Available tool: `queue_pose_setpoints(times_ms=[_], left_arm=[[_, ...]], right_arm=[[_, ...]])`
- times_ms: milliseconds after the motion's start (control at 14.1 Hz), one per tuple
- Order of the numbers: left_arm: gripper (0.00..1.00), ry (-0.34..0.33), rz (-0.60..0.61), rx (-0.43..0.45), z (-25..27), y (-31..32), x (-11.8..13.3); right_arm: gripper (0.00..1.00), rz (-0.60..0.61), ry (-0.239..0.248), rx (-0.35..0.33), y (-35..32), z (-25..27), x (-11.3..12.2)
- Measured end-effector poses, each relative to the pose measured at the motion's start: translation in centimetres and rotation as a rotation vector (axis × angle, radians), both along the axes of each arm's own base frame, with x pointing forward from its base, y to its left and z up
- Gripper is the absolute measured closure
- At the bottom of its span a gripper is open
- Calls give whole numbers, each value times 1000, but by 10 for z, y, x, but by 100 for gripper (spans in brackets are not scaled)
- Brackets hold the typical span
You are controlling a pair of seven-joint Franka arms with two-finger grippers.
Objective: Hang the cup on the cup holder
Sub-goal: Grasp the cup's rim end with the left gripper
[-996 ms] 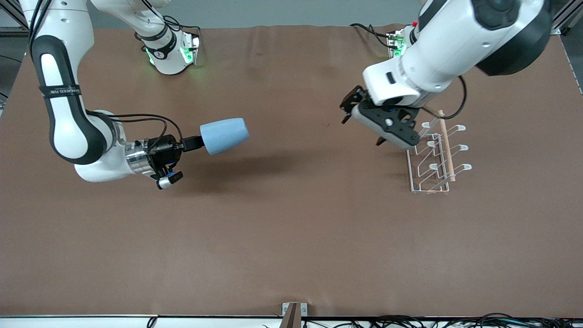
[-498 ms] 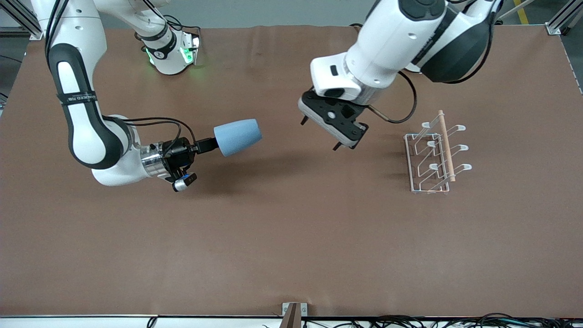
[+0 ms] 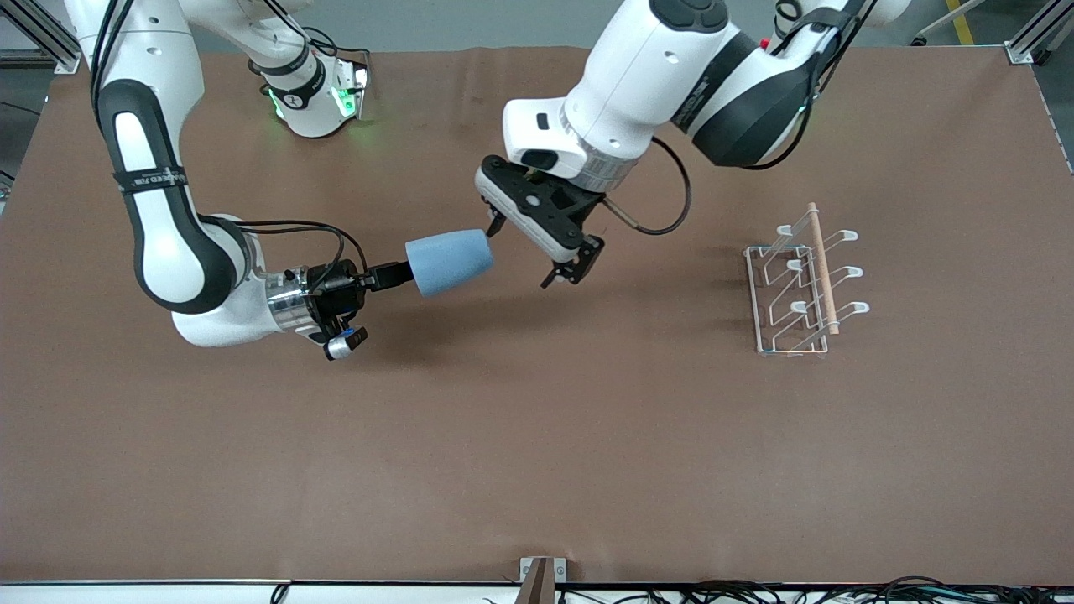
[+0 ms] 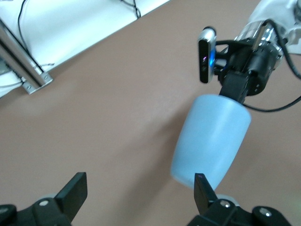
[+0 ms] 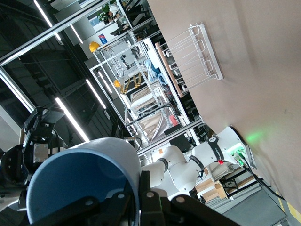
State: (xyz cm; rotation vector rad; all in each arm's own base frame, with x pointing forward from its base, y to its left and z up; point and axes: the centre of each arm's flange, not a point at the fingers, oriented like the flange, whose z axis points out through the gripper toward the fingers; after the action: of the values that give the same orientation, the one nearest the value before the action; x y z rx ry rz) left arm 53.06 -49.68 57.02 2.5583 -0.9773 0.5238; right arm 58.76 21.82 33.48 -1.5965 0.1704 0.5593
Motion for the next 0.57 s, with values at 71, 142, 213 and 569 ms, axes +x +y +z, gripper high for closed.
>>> queue_pose_setpoints(times_ms=[71, 142, 213, 569], left_arm=[[0, -8, -8, -9, -5, -8, -2], [0, -14, -16, -16, -9, -15, -5], [0, -14, -27, -18, -14, -23, -9], [0, -78, -97, 38, -35, -56, -31]], right_arm=[[95, 2, -1, 0, 1, 0, 0], [95, 3, -1, 0, 2, 0, 0], [95, 4, -1, 0, 3, 0, -1], [95, 10, 0, -2, 7, 0, -2]])
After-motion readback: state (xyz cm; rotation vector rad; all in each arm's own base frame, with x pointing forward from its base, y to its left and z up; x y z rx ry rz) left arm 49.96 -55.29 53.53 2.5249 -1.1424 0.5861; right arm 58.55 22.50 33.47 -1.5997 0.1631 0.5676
